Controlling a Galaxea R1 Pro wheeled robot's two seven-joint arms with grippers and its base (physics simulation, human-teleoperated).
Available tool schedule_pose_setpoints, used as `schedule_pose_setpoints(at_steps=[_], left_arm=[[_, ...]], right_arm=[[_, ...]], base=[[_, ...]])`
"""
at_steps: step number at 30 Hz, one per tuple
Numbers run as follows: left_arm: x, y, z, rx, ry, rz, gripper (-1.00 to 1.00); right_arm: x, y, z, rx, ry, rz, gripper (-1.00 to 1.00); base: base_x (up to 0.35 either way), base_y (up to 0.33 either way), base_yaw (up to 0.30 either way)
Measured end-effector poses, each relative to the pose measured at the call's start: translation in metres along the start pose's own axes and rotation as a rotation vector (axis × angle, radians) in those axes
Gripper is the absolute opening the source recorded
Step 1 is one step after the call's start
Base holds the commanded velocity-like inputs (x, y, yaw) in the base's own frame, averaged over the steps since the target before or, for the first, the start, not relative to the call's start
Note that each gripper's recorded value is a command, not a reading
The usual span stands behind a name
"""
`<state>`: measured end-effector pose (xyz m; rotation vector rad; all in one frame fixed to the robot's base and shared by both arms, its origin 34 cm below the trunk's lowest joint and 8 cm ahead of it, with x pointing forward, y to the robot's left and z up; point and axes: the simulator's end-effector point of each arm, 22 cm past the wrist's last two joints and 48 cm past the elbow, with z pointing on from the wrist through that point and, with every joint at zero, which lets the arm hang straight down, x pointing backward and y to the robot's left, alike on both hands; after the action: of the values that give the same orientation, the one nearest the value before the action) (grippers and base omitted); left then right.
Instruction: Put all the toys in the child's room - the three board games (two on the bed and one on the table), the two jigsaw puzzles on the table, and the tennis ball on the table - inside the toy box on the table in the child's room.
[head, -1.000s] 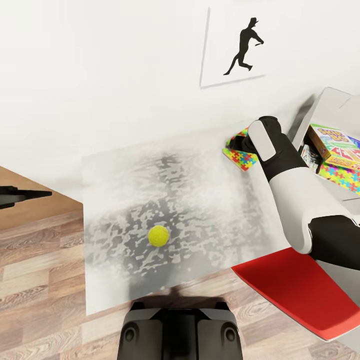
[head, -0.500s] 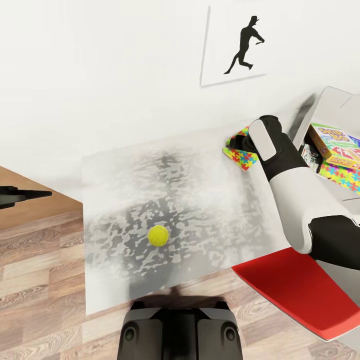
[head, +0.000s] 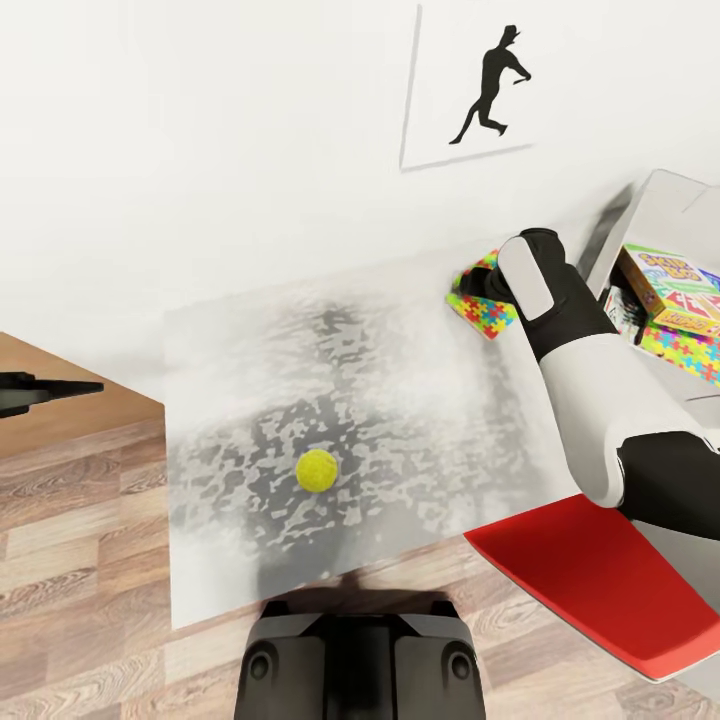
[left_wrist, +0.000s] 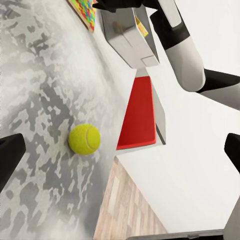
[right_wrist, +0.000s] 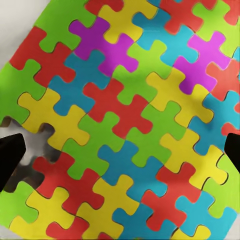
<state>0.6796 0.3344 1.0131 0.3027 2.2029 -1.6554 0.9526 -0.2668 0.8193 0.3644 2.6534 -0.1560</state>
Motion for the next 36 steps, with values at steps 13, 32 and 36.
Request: schedule_pose_setpoints(at_steps=[13,32,36], left_arm=[[0.0002,0.0017,0.0,-0.002,0.001,-0.002,1.0],[0.0006,0.0021,0.0005,0.0,0.001,-0.004,1.0],[0.0004,0.002,0.0004,0.0,0.001,-0.004,1.0]], right_arm=[[-0.0025,0.0025,0.0003,-0.009,-0.009,0.009,1.0],[-0.0027,0.0031,0.0003,-0.012,-0.012,0.013,1.0],[-0.002,0.0012,0.0007,-0.004,-0.01,0.005,1.0]], base=[[-0.038,0.005,0.0],[-0.019,0.005,0.0],[-0.104,0.076,0.0]])
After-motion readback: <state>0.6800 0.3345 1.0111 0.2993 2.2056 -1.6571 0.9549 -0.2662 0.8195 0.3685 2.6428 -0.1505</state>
